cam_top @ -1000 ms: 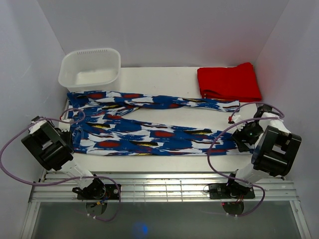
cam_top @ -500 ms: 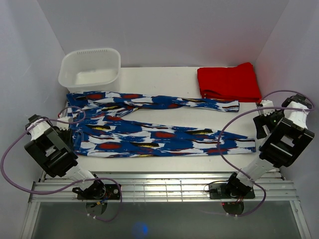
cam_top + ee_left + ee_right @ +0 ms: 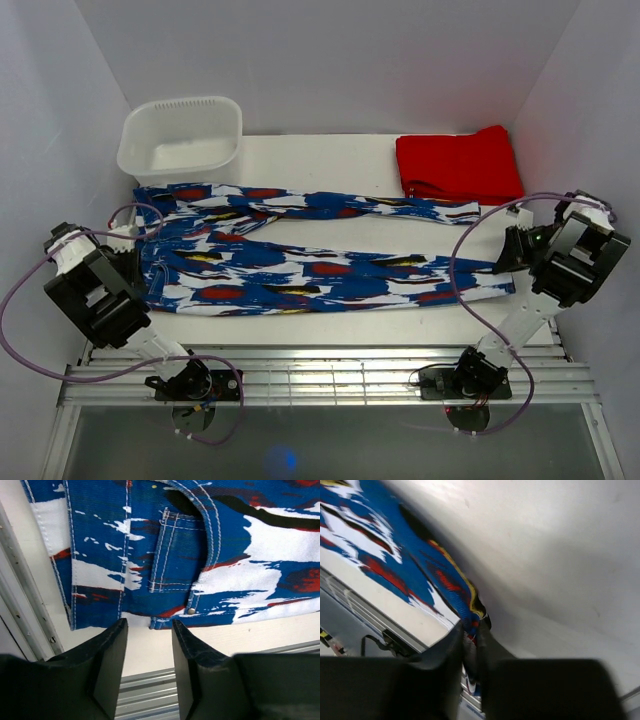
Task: Fold and stack the trousers
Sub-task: Flatten the trousers out
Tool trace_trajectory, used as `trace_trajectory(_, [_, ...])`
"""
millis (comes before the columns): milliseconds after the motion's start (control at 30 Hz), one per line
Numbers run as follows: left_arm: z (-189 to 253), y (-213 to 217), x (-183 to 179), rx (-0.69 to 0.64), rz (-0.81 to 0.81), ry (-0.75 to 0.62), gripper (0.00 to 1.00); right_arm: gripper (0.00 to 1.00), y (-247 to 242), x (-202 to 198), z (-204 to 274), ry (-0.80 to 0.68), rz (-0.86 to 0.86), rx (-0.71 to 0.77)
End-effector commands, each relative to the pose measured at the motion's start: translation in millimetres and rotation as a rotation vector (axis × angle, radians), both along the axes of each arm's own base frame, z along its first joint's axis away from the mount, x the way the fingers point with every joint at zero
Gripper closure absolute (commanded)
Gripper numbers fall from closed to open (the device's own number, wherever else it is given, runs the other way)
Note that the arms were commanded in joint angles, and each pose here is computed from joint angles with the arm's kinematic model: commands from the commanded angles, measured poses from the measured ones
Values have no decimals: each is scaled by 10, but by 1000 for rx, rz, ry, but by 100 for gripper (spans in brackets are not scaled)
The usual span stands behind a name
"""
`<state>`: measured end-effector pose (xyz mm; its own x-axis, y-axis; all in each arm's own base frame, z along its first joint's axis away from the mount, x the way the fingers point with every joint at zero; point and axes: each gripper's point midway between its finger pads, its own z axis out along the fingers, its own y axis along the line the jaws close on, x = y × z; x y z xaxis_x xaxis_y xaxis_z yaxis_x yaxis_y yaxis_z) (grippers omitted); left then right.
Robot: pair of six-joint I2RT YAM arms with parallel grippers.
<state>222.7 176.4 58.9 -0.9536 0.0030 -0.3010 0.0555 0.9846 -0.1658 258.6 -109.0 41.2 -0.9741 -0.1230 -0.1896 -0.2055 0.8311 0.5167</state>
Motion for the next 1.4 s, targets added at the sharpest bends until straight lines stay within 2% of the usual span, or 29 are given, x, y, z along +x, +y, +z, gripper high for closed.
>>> trace_trajectory(0, [29, 6, 84, -21, 20, -30, 50, 92, 114, 562, 757, -231, -73, 120])
trace_trajectory(67, [0, 37, 67, -14, 21, -21, 55, 92, 124, 556, 1226, -505, 111, 5])
trace_trajectory(100, [-6, 68, 46, -3, 23, -21, 60, 92, 152, 361, 1258, -530, 175, -69])
trace_trajectory(133, [-19, 91, 37, 4, 18, -21, 66, 92, 66, 183, 1045, -573, 263, -203])
trace_trajectory(167, [-58, 106, 20, 0, 18, -10, 68, 92, -132, -17, 760, -513, 357, -336])
trace_trajectory(200, [-80, 120, -3, -2, 22, -2, 68, 92, -300, -121, 396, -446, 346, -407])
trace_trajectory(233, [-109, 115, -27, -6, 18, 10, 63, 73, -417, -247, 216, -330, 345, -429])
trace_trajectory(267, [-113, 107, -58, -5, 7, 16, 55, 21, -537, -183, 113, -255, 261, -414])
trace_trajectory(300, [-85, 108, -75, 9, -1, 12, 52, 10, -642, -81, 171, -246, 186, -447])
trace_trajectory(367, [-31, 109, -107, 34, -15, -1, 50, 8, -958, 241, 493, -315, 120, -570])
trace_trajectory(433, [-187, 86, -159, 35, 11, 24, 52, 0, -691, 357, 690, -396, 148, -517])
trace_trajectory(467, [-283, 87, -177, 30, 21, 41, 54, 8, -421, 325, 658, -421, 232, -447])
trace_trajectory(533, [-460, 156, -252, 59, 37, 94, 72, 22, 97, 100, 312, -327, 383, -360])
trace_trajectory(567, [-492, 182, -291, 73, 39, 113, 72, 26, 94, 92, 298, -318, 379, -359])
trace_trajectory(600, [-528, 193, -342, 84, 35, 132, 80, 30, 211, 33, 173, -290, 406, -341])
trace_trajectory(633, [-561, 221, -426, 103, 33, 160, 84, 38, 211, -4, 98, -261, 412, -355])
trace_trajectory(700, [-558, 246, -508, 110, 35, 185, 94, 44, 203, -86, -51, -207, 418, -357])
trace_trajectory(833, [-487, 380, -692, 127, 42, 213, 100, 60, 90, -465, -293, -89, 476, -405])
trace_trajectory(900, [-447, 474, -771, 154, 28, 223, 100, 67, 65, -599, -281, -79, 513, -415])
trace_trajectory(933, [-433, 507, -787, 161, 24, 224, 100, 75, 71, -647, -264, -82, 528, -410])
trace_trajectory(1000, [-357, 579, -756, 177, 9, 204, 100, 82, 114, -757, -135, -94, 543, -381])
trace_trajectory(1033, [-320, 586, -727, 171, 6, 188, 100, 82, 151, -724, -70, -126, 539, -358])
trace_trajectory(1100, [-210, 535, -605, 135, -8, 125, 100, 77, 132, -586, 202, -197, 514, -350])
trace_trajectory(1133, [-146, 503, -535, 122, -18, 90, 96, 72, 143, -503, 289, -238, 508, -341])
trace_trajectory(1167, [-102, 372, -542, 63, -33, 88, 83, 68, 122, -433, 379, -270, 519, -352])
trace_trajectory(1233, [-25, 279, -447, 20, -48, 50, 72, 56, 57, -328, 560, -328, 556, -380])
trace_trajectory(1267, [9, 166, -482, -28, -60, 59, 64, 52, 21, -309, 611, -370, 629, -405])
trace_trajectory(1367, [77, 65, -488, -67, -88, 48, 56, 46, -69, -384, 599, -414, 807, -484])
